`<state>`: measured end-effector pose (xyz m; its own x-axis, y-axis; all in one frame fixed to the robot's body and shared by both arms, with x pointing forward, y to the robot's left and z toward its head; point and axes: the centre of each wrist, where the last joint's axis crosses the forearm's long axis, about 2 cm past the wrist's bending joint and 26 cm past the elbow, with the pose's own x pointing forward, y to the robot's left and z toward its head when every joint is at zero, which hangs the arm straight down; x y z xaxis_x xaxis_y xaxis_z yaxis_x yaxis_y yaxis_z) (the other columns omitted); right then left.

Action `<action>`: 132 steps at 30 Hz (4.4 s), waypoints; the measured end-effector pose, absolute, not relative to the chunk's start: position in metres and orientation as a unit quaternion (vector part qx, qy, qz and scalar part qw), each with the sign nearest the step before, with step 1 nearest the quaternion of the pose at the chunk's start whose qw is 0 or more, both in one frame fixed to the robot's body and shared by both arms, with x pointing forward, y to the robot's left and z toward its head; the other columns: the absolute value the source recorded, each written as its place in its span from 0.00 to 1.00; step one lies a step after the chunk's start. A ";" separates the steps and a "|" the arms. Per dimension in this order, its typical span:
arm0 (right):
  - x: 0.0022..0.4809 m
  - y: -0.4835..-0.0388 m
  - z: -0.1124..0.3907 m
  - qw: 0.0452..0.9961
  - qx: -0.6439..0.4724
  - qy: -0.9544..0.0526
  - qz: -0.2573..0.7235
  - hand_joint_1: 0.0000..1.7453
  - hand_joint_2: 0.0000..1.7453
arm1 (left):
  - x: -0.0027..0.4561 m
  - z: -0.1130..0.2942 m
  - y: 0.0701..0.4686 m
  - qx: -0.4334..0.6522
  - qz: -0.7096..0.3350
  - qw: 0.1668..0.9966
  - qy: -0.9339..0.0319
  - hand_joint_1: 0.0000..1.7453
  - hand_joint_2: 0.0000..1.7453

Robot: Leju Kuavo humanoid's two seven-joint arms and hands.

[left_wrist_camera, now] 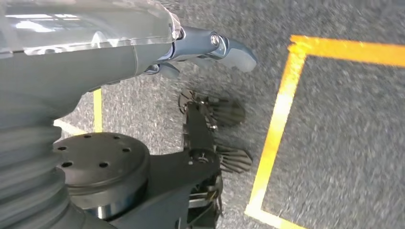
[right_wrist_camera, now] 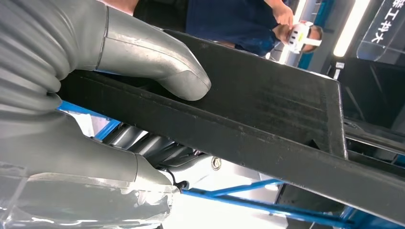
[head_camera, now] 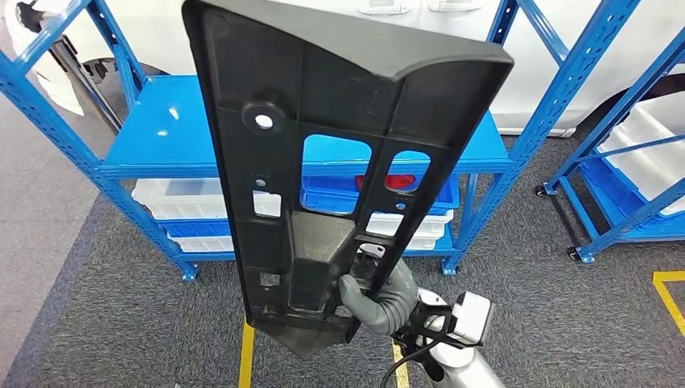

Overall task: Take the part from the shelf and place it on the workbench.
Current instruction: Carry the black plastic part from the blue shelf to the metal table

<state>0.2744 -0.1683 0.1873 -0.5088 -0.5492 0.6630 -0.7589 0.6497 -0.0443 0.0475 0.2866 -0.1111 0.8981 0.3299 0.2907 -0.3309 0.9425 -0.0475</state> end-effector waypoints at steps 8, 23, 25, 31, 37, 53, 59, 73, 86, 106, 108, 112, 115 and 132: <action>0.273 -0.175 0.185 0.311 0.374 -0.856 0.176 1.00 1.00 | 0.046 -0.111 0.286 0.004 0.179 0.973 -0.146 0.00 1.00; 0.271 -0.180 0.196 0.288 0.365 -0.865 0.190 1.00 1.00 | 0.044 -0.112 0.288 0.015 0.180 0.972 -0.149 0.00 1.00; 0.271 -0.180 0.198 0.284 0.364 -0.867 0.190 1.00 1.00 | 0.044 -0.112 0.289 0.019 0.179 0.972 -0.151 0.00 1.00; 0.274 -0.186 0.201 0.277 0.344 -0.878 0.186 1.00 1.00 | 0.047 -0.111 0.294 0.057 0.169 0.969 -0.174 0.00 1.00; 0.277 -0.191 0.202 0.270 0.333 -0.885 0.181 1.00 1.00 | 0.049 -0.111 0.301 0.074 0.161 0.967 -0.181 0.00 1.00; 0.271 -0.192 0.217 0.246 0.305 -0.904 0.169 1.00 1.00 | 0.051 -0.110 0.321 0.095 0.146 0.968 -0.179 0.00 1.00; 0.267 -0.193 0.225 0.223 0.316 -0.907 0.164 1.00 1.00 | 0.052 -0.109 0.325 0.099 0.161 0.966 -0.175 0.00 1.00; 0.262 -0.200 0.225 0.229 0.301 -0.909 0.175 1.00 1.00 | 0.049 -0.110 0.320 0.087 0.159 0.970 -0.163 0.00 1.00; 0.263 -0.190 0.230 0.213 0.303 -0.913 0.170 1.00 1.00 | 0.046 -0.111 0.307 0.056 0.153 0.973 -0.164 0.00 1.00; 0.255 -0.191 0.237 0.183 0.328 -0.914 0.155 1.00 1.00 | 0.052 -0.111 0.298 0.047 0.174 0.972 -0.150 0.00 1.00; 0.259 -0.192 0.242 0.176 0.336 -0.913 0.148 1.00 1.00 | 0.051 -0.111 0.297 0.059 0.174 0.973 -0.137 0.00 1.00; 0.264 -0.201 0.246 0.171 0.343 -0.913 0.138 1.00 1.00 | 0.046 -0.111 0.298 0.074 0.173 0.974 -0.125 0.00 1.00; 0.266 -0.207 0.246 0.172 0.340 -0.914 0.140 1.00 1.00 | 0.046 -0.111 0.298 0.064 0.174 0.974 -0.126 0.00 1.00; 0.271 -0.213 0.248 0.174 0.322 -0.918 0.152 1.00 1.00 | 0.048 -0.111 0.297 0.031 0.172 0.974 -0.144 0.00 1.00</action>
